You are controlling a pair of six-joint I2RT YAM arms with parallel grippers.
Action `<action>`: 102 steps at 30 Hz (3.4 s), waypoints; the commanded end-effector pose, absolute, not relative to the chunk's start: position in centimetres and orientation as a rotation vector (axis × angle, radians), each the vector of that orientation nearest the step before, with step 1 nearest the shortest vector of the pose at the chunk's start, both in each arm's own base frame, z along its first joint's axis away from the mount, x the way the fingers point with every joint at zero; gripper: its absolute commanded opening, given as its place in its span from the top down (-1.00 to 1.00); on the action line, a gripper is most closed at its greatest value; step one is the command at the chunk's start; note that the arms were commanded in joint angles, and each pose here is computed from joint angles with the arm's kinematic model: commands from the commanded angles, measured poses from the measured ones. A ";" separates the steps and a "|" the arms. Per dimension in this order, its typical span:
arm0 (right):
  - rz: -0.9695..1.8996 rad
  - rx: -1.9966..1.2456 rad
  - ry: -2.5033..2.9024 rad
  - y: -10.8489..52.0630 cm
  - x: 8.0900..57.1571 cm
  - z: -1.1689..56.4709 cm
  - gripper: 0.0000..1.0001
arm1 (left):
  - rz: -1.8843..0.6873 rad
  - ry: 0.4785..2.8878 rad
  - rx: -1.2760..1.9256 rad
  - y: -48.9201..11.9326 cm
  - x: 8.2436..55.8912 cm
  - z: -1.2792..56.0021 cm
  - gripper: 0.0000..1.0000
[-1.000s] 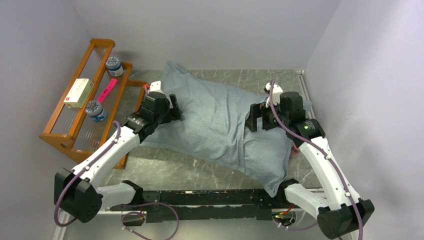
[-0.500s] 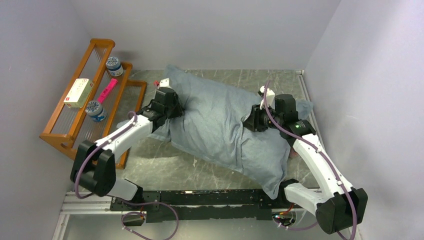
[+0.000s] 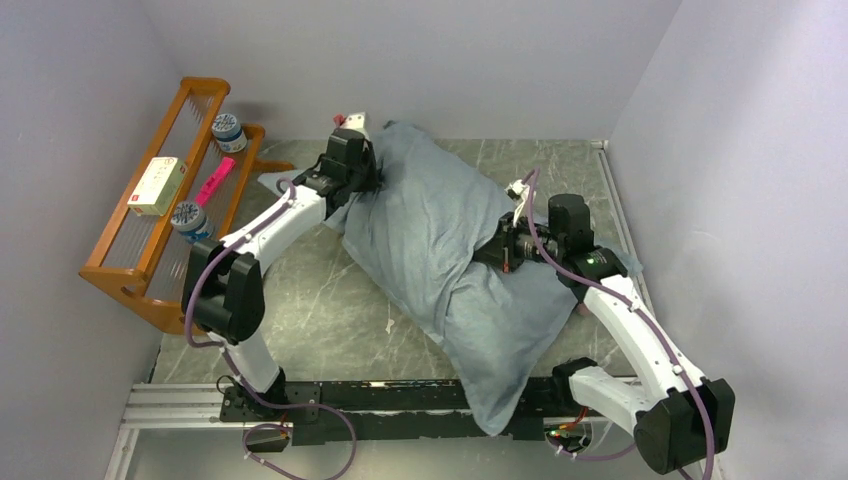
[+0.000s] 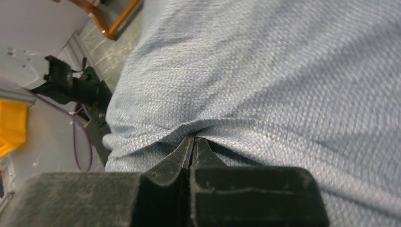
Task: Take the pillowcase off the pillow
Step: Turn over the pillow at the center of the board, then remove the pillow from the pillowcase.
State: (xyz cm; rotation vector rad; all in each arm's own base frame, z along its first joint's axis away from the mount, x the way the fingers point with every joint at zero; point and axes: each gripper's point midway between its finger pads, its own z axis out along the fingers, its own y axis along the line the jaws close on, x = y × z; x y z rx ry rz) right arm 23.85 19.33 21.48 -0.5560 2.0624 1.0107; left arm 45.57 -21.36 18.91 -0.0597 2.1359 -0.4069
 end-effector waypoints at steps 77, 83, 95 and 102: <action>0.385 -0.190 1.781 11.3 25.2 28.9 -1.00 | -0.715 1.561 0.870 -37.0 22.6 29.9 -0.93; 0.389 -0.210 1.811 11.6 25.3 28.7 -1.00 | -0.487 1.607 0.768 -35.9 26.5 29.5 -0.93; 0.416 -0.292 1.890 12.5 24.7 27.7 -0.99 | -0.344 1.651 0.853 -36.4 28.2 27.3 -0.93; 0.358 -0.331 2.001 12.0 24.6 27.7 -0.99 | -0.298 1.679 0.823 -35.5 30.4 27.4 -0.89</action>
